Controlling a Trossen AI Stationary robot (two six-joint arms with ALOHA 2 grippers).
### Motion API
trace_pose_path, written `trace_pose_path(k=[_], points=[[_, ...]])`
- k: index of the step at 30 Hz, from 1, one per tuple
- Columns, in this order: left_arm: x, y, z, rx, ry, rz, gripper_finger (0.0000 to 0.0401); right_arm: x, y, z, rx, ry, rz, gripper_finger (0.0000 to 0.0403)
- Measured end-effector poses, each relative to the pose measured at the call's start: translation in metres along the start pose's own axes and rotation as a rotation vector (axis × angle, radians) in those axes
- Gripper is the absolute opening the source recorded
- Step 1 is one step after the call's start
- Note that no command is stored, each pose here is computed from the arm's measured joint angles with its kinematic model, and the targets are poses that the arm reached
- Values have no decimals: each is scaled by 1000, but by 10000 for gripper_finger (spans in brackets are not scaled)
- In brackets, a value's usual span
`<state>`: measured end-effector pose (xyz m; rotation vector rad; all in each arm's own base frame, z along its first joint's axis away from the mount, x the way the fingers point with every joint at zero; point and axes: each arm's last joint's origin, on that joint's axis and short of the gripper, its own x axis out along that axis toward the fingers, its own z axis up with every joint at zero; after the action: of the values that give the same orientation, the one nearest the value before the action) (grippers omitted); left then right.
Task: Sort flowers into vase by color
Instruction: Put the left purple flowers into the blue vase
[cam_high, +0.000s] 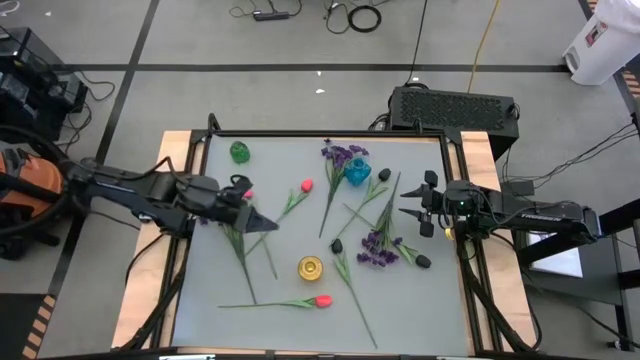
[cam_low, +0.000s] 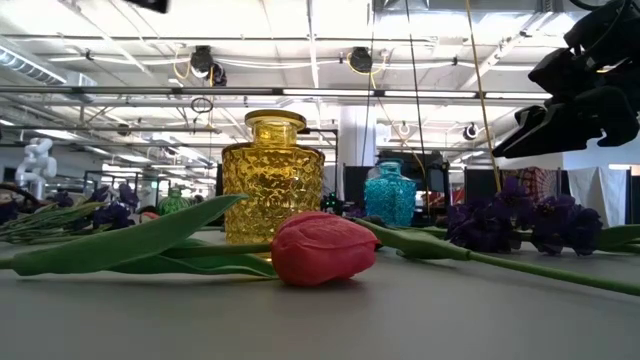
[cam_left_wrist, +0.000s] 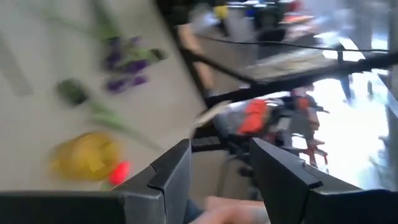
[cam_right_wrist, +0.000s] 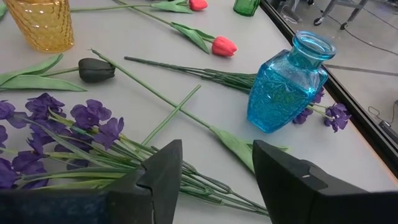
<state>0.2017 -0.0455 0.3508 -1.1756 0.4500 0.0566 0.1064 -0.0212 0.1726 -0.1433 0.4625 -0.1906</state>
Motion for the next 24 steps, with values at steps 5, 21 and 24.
trace_pose_path(k=[5,21,24], points=[[-4,1,-13,-90,22,95,171,0,0,0,0,0,0,187],[3,51,-49,-466,145,774,171,0,0,0,0,1,0,187],[15,55,-53,-479,137,828,171,0,0,0,0,0,0,187]])
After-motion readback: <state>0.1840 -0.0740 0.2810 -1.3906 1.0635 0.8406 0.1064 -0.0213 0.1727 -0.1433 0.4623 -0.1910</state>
